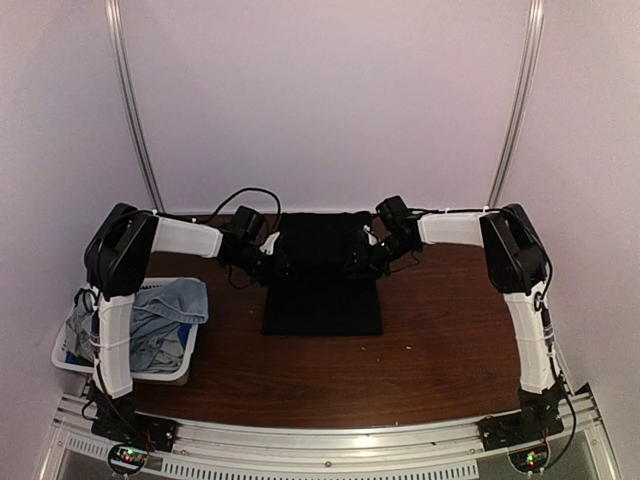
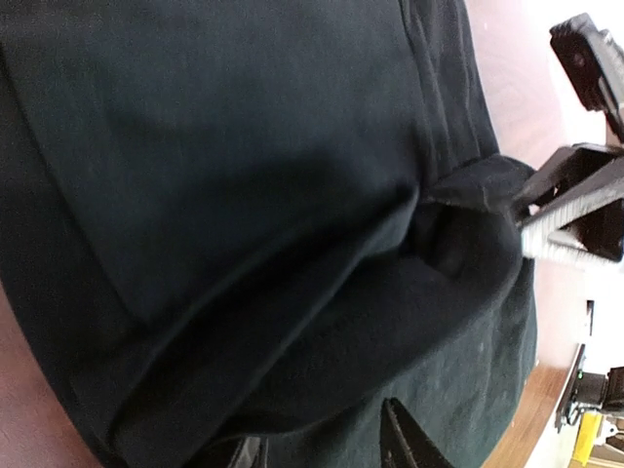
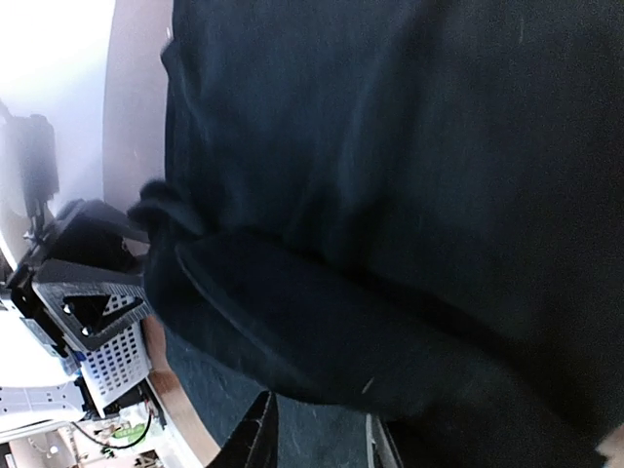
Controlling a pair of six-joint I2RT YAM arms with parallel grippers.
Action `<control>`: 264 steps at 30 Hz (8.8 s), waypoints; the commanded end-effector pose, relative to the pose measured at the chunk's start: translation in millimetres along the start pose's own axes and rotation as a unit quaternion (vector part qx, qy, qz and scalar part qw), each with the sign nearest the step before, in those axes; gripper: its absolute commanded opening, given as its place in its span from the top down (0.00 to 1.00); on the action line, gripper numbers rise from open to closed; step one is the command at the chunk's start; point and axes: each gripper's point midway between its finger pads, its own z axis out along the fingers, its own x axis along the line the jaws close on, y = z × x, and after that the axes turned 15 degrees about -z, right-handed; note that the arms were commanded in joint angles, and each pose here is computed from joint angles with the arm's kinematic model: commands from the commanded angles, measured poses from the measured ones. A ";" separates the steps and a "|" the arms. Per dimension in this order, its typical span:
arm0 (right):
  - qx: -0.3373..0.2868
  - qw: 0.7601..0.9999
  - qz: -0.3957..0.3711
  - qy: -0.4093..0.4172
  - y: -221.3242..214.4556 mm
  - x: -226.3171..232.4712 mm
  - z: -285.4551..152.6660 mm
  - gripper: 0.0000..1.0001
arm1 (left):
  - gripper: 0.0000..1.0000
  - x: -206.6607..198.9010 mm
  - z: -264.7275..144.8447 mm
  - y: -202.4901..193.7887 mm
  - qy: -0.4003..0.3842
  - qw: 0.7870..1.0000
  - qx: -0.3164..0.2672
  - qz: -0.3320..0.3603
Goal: Fold and stack the mixed laundry pile
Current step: Smooth out the 2/3-rectangle-folded T-shirt at the center of the board, then pick up the 2/3-rectangle-folded T-shirt from the center of the board, then fold the 2/3-rectangle-folded T-shirt at the center of the board, then move the square-folded T-shirt to the center of the board.
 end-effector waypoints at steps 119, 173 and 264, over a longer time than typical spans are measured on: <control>-0.020 0.994 0.052 -0.093 -138.0 82.4 -133.2 1.00 | 1.00 -50.9 -168.6 -133.0 0.038 0.999 -0.020 0.007; -0.050 0.993 0.003 -0.108 15.9 -44.5 -81.8 1.00 | 1.00 -1.3 -55.5 71.0 0.076 0.993 -0.079 0.039; 0.002 0.980 -0.168 -0.106 -106.2 8.9 -154.0 0.46 | 0.29 -65.5 -116.0 -72.0 0.008 0.966 -0.043 0.255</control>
